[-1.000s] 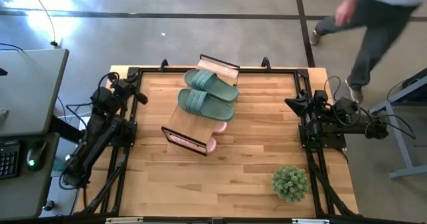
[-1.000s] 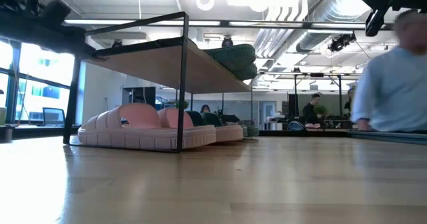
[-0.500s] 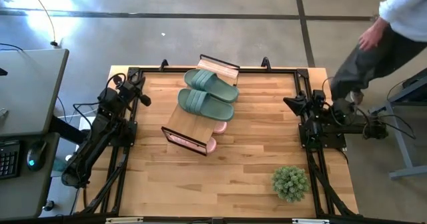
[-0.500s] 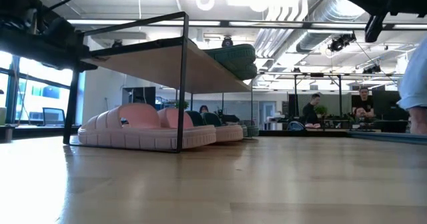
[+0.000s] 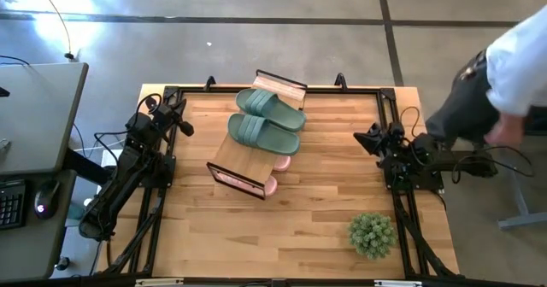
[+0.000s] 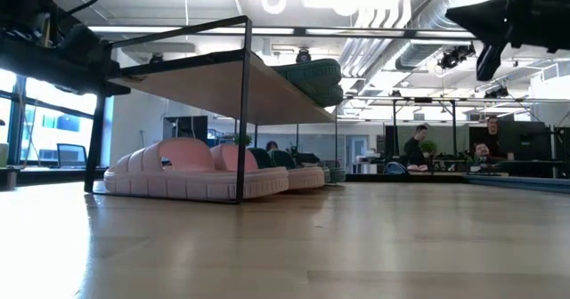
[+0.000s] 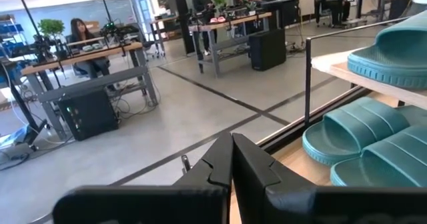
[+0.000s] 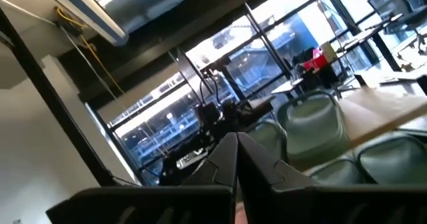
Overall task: Pick and place slides into the shelf
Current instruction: Return to Home Position
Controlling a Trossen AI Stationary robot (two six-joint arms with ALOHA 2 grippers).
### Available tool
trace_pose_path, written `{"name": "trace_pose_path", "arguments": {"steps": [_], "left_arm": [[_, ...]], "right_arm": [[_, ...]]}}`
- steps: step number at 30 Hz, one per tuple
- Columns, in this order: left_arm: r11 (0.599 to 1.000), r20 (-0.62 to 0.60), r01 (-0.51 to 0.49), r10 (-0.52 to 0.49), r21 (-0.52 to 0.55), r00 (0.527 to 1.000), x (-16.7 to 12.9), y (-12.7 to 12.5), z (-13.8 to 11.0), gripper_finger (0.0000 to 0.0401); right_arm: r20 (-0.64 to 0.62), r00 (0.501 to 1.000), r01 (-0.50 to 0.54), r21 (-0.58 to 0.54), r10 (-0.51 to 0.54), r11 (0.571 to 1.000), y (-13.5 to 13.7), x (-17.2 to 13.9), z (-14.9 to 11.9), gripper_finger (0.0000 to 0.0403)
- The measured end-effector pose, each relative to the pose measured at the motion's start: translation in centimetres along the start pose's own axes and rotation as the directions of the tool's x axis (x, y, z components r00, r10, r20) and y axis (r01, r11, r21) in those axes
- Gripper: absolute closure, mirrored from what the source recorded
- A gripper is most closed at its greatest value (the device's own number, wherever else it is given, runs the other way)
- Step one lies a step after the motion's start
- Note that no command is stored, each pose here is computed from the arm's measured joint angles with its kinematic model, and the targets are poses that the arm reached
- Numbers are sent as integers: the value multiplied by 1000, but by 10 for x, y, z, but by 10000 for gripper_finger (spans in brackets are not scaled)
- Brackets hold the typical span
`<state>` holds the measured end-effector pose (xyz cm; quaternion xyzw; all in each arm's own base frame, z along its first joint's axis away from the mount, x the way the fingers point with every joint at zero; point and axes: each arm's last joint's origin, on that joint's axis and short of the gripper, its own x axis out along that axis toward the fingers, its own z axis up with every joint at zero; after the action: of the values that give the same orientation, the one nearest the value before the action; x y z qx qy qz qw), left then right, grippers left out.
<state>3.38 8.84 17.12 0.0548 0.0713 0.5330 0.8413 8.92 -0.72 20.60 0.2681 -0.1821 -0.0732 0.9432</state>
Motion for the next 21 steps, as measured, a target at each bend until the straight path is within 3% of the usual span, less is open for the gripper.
{"name": "trace_pose_path", "arguments": {"steps": [5,13,17,21], "left_arm": [[1000,0,2,-2,3,1000,0,0,0,400],[1000,-1,-1,1,4,1000,0,0,0,400],[1000,-1,-1,1,4,1000,0,0,0,400],[1000,-1,-1,1,7,1000,0,0,0,400]], "right_arm": [[-48,999,22,-11,-23,1000,-8,-1,-13,403],[-140,986,58,-198,-87,978,-14,-2,-23,403],[-202,965,92,-329,-166,940,-19,-4,-30,403],[-192,962,78,-487,-194,870,-20,-3,-30,403]]}}
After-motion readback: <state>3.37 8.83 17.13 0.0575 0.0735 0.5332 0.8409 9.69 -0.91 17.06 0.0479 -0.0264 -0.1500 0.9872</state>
